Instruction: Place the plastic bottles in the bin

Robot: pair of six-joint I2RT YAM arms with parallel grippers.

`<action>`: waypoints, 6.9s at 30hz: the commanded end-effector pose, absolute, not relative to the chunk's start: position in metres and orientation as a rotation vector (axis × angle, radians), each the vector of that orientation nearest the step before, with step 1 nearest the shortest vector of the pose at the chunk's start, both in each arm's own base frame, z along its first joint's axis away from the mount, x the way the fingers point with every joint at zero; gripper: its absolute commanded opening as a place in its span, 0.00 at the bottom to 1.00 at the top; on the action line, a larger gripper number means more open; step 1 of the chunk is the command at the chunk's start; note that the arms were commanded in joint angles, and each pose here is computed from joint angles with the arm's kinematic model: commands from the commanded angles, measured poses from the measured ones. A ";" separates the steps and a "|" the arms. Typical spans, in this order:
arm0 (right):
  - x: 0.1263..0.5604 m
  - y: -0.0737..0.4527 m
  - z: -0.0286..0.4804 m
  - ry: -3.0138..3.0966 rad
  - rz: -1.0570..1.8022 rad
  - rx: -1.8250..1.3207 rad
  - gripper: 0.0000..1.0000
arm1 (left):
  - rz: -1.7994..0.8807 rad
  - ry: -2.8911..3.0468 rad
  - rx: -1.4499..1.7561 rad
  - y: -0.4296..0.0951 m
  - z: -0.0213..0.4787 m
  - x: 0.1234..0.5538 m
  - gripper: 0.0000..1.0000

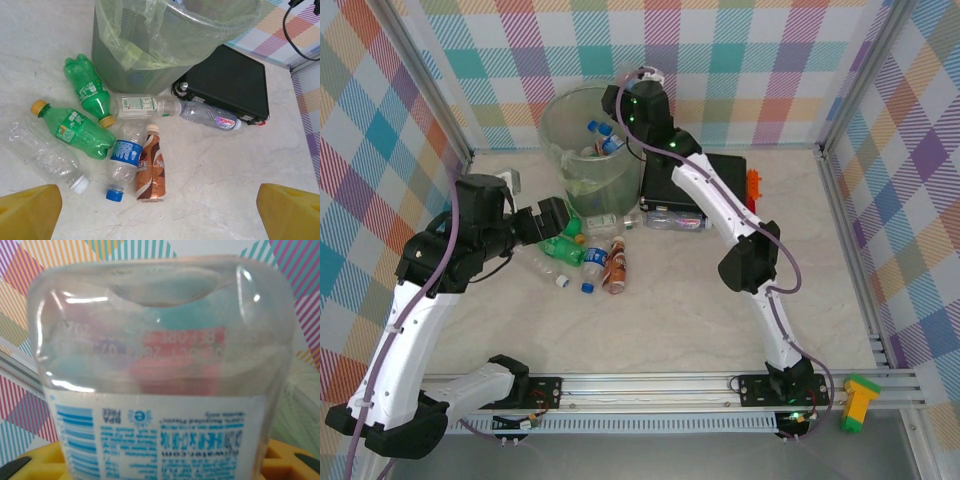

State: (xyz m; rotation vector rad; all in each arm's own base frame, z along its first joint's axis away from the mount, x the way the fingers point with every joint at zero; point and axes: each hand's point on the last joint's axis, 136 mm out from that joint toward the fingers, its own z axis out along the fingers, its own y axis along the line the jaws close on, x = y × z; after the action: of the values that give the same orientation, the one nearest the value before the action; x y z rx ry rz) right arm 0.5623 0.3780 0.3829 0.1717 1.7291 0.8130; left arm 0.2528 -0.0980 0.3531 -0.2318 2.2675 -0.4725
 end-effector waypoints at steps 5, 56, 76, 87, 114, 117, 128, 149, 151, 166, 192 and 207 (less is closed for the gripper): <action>0.564 0.382 0.423 1.560 0.840 0.134 0.50 | -0.458 2.276 -0.286 -0.092 0.353 0.246 0.99; 0.459 0.329 0.393 1.881 0.749 -0.018 0.99 | -0.409 2.419 -0.426 -0.094 0.278 0.260 0.99; 0.370 0.291 0.350 2.011 0.775 -0.168 0.99 | -0.359 2.550 -1.106 -0.028 0.157 0.311 0.91; 0.358 0.284 0.357 1.996 0.769 -0.202 0.99 | -0.373 2.543 -1.290 0.012 0.106 0.331 0.89; 0.351 0.283 0.355 2.028 0.789 -0.205 0.99 | -0.443 2.562 -1.410 0.024 0.032 0.347 0.74; 0.352 0.284 0.354 2.032 0.793 -0.201 0.99 | -0.439 2.576 -1.416 0.024 0.026 0.345 0.72; 0.357 0.290 0.354 2.039 0.804 -0.196 0.99 | -0.364 2.547 -1.340 0.038 0.065 0.345 0.56; 0.362 0.295 0.349 2.070 0.797 -0.198 0.99 | -0.338 2.166 -0.946 0.051 0.270 0.378 0.58; 0.362 0.296 0.350 2.070 0.800 -0.200 0.99 | -0.310 2.125 -0.889 0.047 0.296 0.383 0.58; 0.364 0.296 0.360 2.062 0.797 -0.196 0.99 | -0.255 1.775 -0.445 -0.015 0.452 0.436 0.58; 0.358 0.280 0.375 2.038 0.735 -0.169 0.99 | -0.092 1.578 -0.105 -0.084 0.468 0.578 0.56; 0.365 0.289 0.370 2.045 0.753 -0.184 0.99 | -0.078 1.621 -0.091 -0.092 0.446 0.579 0.72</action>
State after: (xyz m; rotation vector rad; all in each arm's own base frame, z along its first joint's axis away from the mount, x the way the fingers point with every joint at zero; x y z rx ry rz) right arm 0.3644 0.2831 0.3586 -0.1682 2.0729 0.7279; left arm 0.5902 -0.0928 0.4193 -0.0803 1.6913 -0.0784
